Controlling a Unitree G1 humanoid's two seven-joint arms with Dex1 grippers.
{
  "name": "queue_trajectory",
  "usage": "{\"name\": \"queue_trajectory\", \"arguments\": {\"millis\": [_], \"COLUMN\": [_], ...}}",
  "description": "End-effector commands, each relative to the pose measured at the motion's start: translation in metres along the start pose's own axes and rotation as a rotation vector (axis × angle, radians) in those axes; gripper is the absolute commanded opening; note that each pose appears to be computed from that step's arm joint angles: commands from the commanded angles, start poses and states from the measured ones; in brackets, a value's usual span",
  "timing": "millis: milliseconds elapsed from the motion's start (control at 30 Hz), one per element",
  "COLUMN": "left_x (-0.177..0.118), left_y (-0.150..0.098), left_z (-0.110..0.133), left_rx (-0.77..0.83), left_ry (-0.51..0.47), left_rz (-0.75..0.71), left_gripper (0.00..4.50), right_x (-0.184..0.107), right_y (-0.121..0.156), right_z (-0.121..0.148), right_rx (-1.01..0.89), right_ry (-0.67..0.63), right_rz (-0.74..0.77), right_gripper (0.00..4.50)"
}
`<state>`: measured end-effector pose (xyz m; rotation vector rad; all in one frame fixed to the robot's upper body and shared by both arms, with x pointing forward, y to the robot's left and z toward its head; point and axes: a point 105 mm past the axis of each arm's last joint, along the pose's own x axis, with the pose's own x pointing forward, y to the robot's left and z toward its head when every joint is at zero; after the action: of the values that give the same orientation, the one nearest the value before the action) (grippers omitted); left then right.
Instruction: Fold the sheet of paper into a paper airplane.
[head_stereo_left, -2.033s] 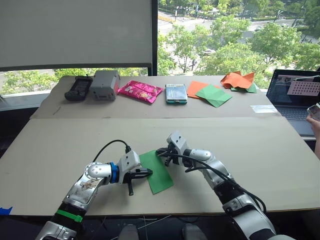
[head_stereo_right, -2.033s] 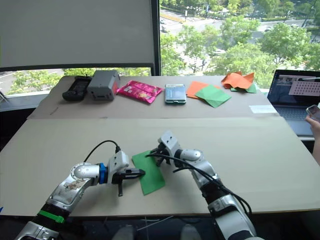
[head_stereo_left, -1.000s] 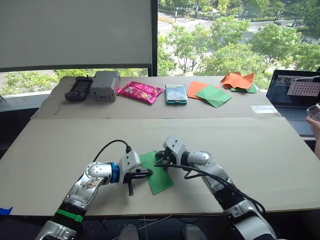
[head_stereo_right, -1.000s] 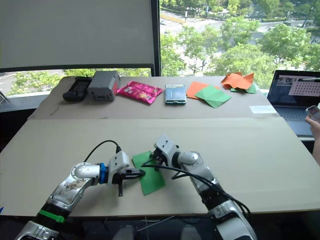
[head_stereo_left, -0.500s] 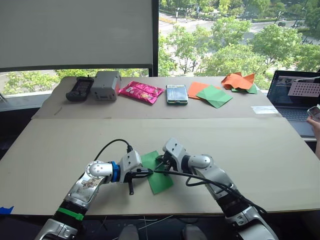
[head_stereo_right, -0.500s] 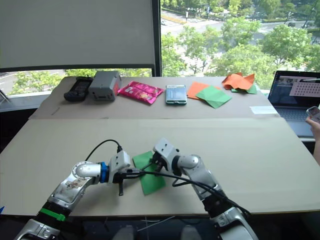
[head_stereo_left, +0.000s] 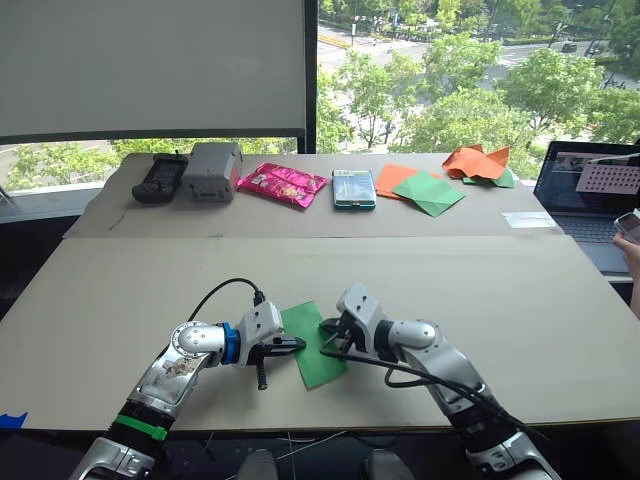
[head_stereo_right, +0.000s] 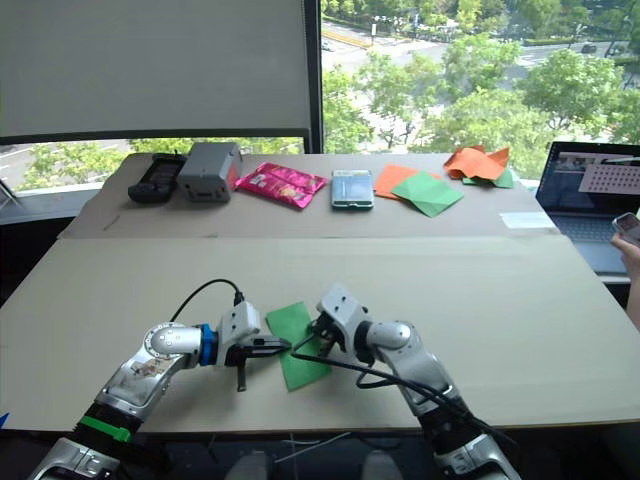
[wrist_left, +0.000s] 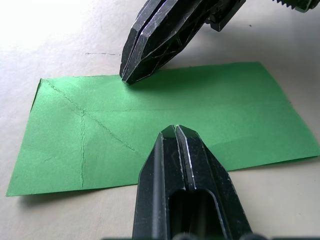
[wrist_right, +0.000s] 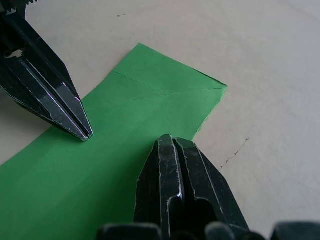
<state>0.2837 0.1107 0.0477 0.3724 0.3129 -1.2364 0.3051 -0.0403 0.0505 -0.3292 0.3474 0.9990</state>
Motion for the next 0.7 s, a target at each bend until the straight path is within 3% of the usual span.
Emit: {"name": "queue_trajectory", "arguments": {"millis": [33,700], "left_x": [0.0,0.002], "left_y": [-0.001,-0.003], "left_z": [-0.014,-0.014], "left_rx": [-0.022,-0.025], "left_ry": [0.057,0.055], "left_rz": [-0.006,-0.014], "left_gripper": [0.0,0.0], "right_x": [-0.001,-0.023], "right_y": [0.013,0.037], "right_z": [-0.042,-0.057], "right_rx": [0.072,0.083], "right_ry": [0.151,0.209], "right_rz": [0.043,0.118], "right_gripper": [0.01,0.01]}}
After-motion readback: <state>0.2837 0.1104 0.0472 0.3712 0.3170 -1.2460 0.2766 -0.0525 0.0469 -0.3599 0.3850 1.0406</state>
